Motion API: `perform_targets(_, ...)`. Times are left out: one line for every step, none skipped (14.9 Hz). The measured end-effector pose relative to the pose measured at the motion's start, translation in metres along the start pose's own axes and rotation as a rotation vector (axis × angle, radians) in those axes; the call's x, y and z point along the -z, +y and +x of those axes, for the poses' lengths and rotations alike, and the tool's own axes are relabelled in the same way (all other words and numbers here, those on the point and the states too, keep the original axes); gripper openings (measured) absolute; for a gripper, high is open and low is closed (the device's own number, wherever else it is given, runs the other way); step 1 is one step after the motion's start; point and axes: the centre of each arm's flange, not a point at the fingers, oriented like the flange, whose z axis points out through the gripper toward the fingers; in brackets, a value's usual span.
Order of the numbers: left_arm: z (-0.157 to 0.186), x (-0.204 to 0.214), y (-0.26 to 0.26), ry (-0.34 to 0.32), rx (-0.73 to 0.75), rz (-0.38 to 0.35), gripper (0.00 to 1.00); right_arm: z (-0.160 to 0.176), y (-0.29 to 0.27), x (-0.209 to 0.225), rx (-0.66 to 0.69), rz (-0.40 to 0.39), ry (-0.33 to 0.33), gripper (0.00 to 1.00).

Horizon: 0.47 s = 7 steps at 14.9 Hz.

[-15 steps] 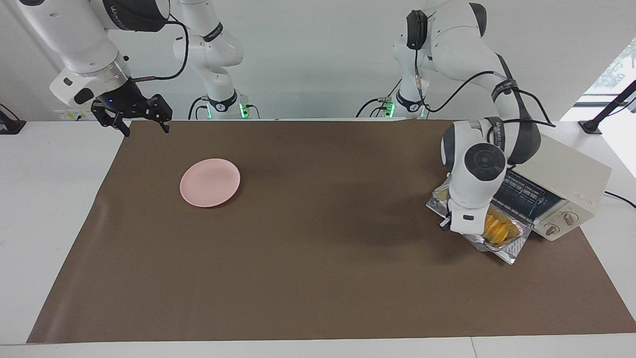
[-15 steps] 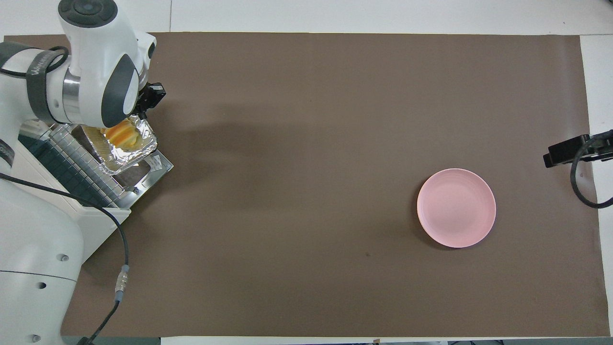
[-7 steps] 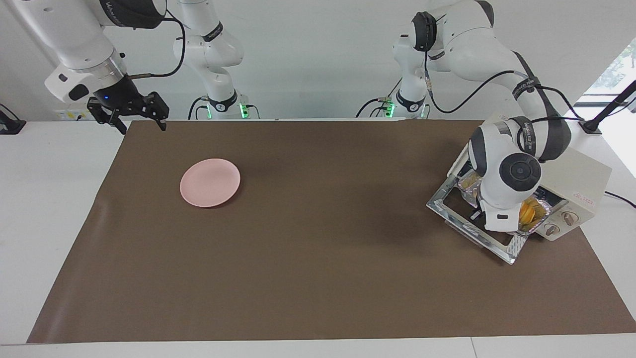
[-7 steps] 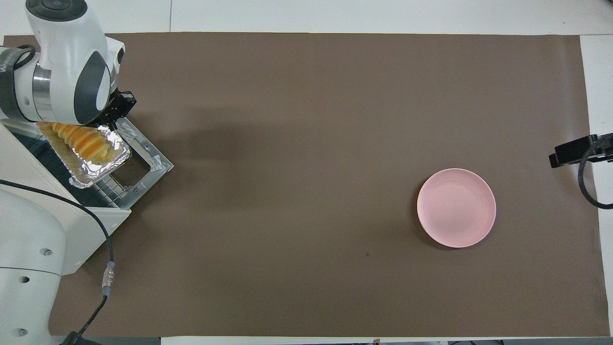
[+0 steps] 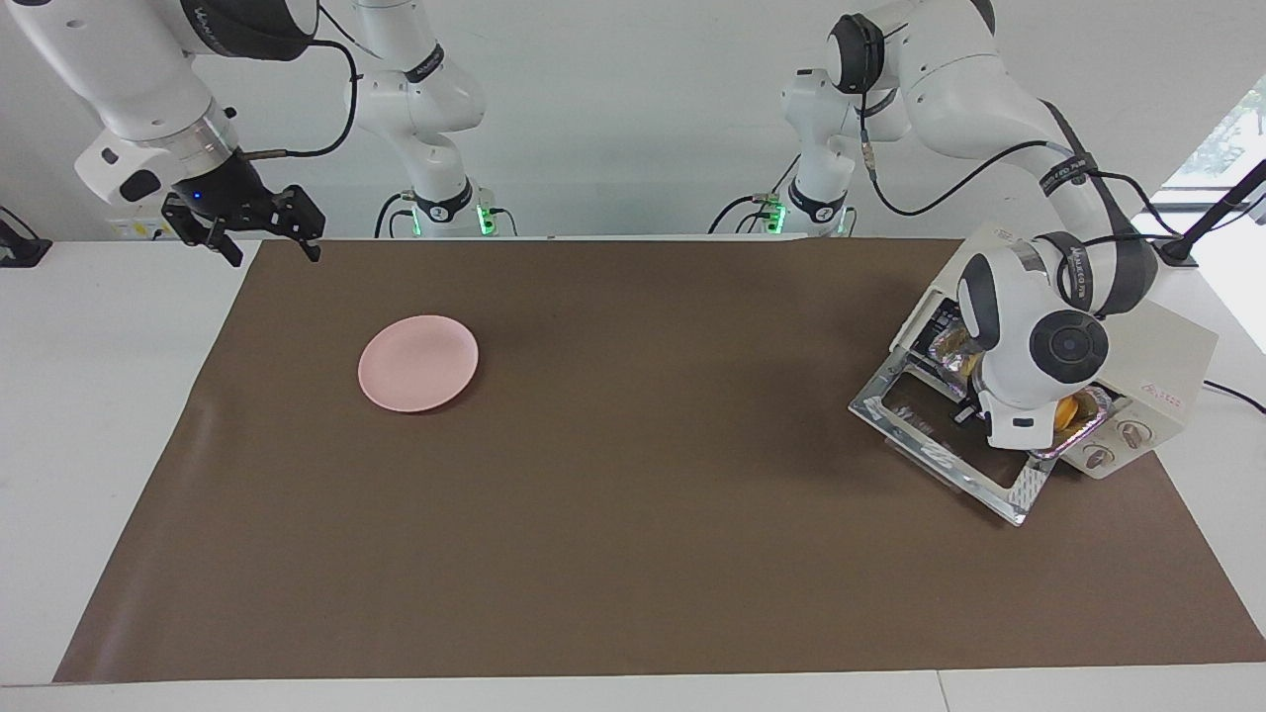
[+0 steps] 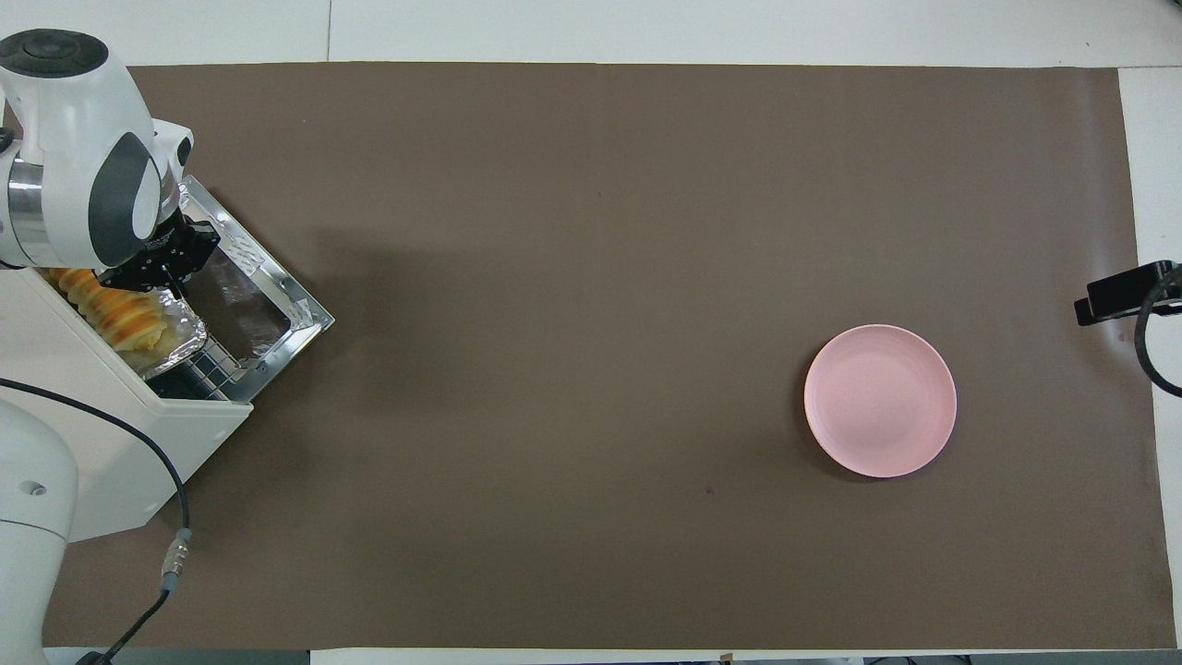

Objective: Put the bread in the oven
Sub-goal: 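Push the foil tray deeper into the oven with the left gripper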

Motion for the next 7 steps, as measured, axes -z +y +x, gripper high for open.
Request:
perform_targets(0.000, -0.001, -0.003, 0.000, 0.002, 0.001, 0.02, 0.000, -0.001, 0.000, 0.001, 0.000, 0.000, 1.00)
perform_targets(-0.001, -0.002, -0.006, 0.000, 0.008, -0.002, 0.02, 0.000, -0.002, 0.000, 0.004, -0.001, 0.000, 1.00)
perform_targets(-0.003, -0.001, -0.006, 0.003, 0.023, -0.007, 0.02, 0.001, -0.004, 0.000, 0.008, -0.001, 0.000, 1.00)
perform_targets(-0.006, 0.001, -0.002, 0.009, 0.041, -0.010, 0.02, 0.001, -0.006, 0.000, 0.011, -0.001, 0.000, 1.00)
perform_targets(-0.011, 0.003, 0.003, 0.014, 0.051, -0.011, 0.02, 0.001, -0.007, 0.000, 0.013, -0.002, 0.001, 1.00)
perform_targets(-0.016, 0.004, 0.009, 0.018, 0.052, -0.009, 0.02, 0.001, -0.008, 0.001, 0.014, -0.002, 0.003, 1.00)
perform_targets(-0.020, 0.005, 0.014, 0.021, 0.049, -0.007, 0.02, 0.001, -0.008, 0.002, 0.014, -0.002, 0.006, 1.00)
